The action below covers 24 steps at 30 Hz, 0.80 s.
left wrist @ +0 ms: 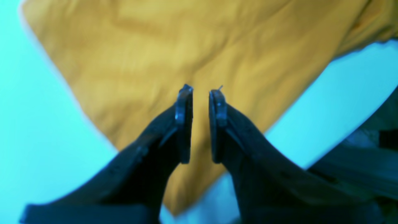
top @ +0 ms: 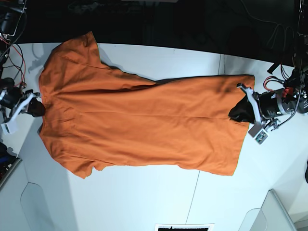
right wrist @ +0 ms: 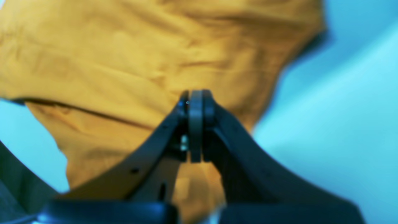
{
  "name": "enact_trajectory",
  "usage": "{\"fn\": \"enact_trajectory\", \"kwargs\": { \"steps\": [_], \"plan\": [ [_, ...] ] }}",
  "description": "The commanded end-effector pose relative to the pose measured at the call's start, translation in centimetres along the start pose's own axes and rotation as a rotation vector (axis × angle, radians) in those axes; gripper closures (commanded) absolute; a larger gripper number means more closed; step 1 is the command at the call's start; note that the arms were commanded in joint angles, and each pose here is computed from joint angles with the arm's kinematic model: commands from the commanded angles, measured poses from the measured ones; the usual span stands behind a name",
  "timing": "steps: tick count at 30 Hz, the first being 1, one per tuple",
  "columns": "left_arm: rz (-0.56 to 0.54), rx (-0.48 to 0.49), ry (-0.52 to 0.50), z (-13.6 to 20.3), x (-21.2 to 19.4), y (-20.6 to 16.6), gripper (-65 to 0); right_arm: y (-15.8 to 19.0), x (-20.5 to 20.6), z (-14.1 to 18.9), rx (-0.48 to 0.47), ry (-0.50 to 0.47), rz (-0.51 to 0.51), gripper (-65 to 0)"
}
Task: Layout the t-shirt on the table in an organized manner, then fold the t-shirt properly
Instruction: 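Drag the hem outward with the left gripper, flattening the shirt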
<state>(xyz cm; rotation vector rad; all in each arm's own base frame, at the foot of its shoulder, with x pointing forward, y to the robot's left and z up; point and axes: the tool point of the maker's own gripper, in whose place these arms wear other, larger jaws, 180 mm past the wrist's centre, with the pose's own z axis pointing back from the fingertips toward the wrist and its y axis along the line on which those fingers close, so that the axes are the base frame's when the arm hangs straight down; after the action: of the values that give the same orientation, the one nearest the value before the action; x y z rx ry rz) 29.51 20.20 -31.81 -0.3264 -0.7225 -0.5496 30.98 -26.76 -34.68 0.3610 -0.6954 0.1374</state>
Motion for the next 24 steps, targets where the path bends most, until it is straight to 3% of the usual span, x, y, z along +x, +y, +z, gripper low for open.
{"fn": "enact_trajectory", "kwargs": {
  "steps": [1,5,10,13,16,20,24],
  "plan": [
    [0.008,0.016,-0.041,1.2,0.9,0.8,-14.5,-0.4,0.9,1.4,-0.004,-0.039,0.005,0.0],
    [0.086,0.063,-0.051,3.2,-0.8,2.2,-22.9,-1.4,-2.7,3.4,-0.024,-0.006,-0.054,0.0],
    [0.154,0.107,-0.015,4.5,-3.9,2.9,-25.2,-1.7,-8.6,5.6,-0.024,0.082,-0.162,-0.4],
    [0.161,0.136,0.031,4.6,-5.8,3.0,-33.5,-1.4,-11.1,6.2,-0.020,0.130,-0.195,-18.7],
    [0.187,0.183,0.079,4.4,-7.9,3.1,-38.3,-1.1,-13.0,6.5,-0.019,0.169,-0.216,-28.6],
    [0.256,0.249,0.074,3.6,-9.7,3.8,-38.3,-0.4,-13.7,6.0,-0.005,0.174,-0.231,-29.5],
    [0.353,0.247,0.092,2.5,-12.2,3.5,-38.3,0.6,-14.4,5.2,0.022,0.202,-0.225,-29.5]
  ]
}}
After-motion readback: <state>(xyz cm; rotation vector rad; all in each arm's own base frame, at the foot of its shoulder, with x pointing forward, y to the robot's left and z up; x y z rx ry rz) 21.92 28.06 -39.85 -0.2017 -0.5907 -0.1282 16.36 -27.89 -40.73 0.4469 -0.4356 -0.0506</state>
